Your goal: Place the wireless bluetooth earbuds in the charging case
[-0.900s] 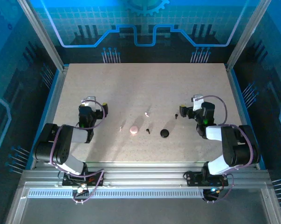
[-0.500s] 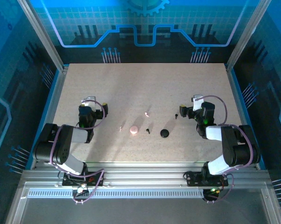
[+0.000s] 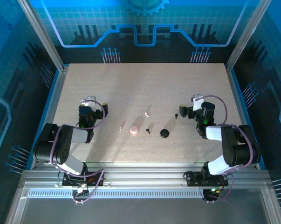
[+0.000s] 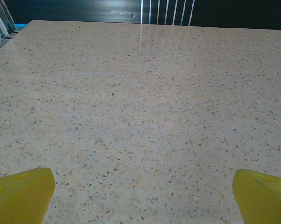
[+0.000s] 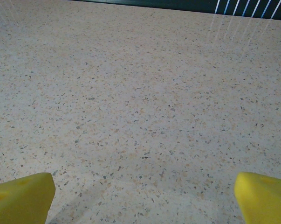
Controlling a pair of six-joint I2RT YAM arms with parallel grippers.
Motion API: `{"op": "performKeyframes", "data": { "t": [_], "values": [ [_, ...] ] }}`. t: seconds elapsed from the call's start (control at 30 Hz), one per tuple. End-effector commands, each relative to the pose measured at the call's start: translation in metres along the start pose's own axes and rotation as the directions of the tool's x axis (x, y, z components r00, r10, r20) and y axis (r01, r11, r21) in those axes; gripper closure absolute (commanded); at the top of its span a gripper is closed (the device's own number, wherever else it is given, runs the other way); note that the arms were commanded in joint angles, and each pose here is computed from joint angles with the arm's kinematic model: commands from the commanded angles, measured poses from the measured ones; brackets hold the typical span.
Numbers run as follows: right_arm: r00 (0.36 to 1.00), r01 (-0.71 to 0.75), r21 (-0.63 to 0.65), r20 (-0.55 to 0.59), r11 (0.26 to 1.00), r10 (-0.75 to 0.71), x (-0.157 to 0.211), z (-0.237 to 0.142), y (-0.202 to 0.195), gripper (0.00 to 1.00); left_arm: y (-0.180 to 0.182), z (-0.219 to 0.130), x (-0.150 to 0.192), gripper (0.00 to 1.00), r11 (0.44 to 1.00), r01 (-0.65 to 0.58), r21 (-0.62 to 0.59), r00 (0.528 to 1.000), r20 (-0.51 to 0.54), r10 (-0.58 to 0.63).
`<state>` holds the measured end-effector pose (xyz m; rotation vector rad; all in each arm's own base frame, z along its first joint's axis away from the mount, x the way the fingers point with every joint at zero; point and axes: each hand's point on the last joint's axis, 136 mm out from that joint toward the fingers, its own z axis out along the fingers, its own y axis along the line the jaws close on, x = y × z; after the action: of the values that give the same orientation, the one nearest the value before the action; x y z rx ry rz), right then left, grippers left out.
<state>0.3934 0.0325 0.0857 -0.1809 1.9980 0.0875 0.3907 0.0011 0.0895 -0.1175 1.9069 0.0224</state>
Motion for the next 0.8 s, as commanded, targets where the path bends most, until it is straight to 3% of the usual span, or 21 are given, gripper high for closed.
{"op": "performKeyframes", "data": {
  "t": [0.0, 0.13, 0.3, 0.43, 0.57, 0.77],
  "values": [
    [1.0, 0.011, 0.002, 0.026, 1.0, -0.011, -0.009, 0.0, 0.001, 0.0, -0.001, 0.005, -0.009, 0.01, 0.999, 0.01, 0.032, 1.0, 0.005, -0.01],
    [1.0, 0.01, 0.002, 0.026, 1.0, -0.01, -0.009, 0.0, 0.001, 0.0, 0.001, 0.005, -0.009, 0.01, 1.0, 0.012, 0.027, 1.0, 0.007, -0.012],
    [1.0, 0.015, -0.006, 0.007, 1.0, -0.015, -0.016, -0.002, 0.002, 0.0, 0.02, -0.003, -0.018, 0.01, 0.995, 0.057, -0.083, 0.998, 0.044, -0.054],
    [0.998, -0.008, -0.014, -0.068, 1.0, 0.007, -0.028, -0.013, 0.005, 0.0, 0.018, -0.015, -0.035, 0.03, 0.996, 0.044, -0.081, 0.997, 0.06, -0.04],
    [0.982, -0.066, 0.07, -0.171, 0.995, 0.077, -0.027, -0.035, -0.003, 0.0, 0.008, -0.031, -0.059, 0.05, 0.998, 0.038, -0.059, 0.998, 0.057, -0.035],
    [0.947, -0.112, 0.056, -0.298, 0.992, 0.124, -0.036, -0.077, 0.013, 0.0, -0.036, -0.046, -0.075, 0.09, 1.0, 0.019, 0.017, 0.996, -0.092, -0.018]
  ]
}}
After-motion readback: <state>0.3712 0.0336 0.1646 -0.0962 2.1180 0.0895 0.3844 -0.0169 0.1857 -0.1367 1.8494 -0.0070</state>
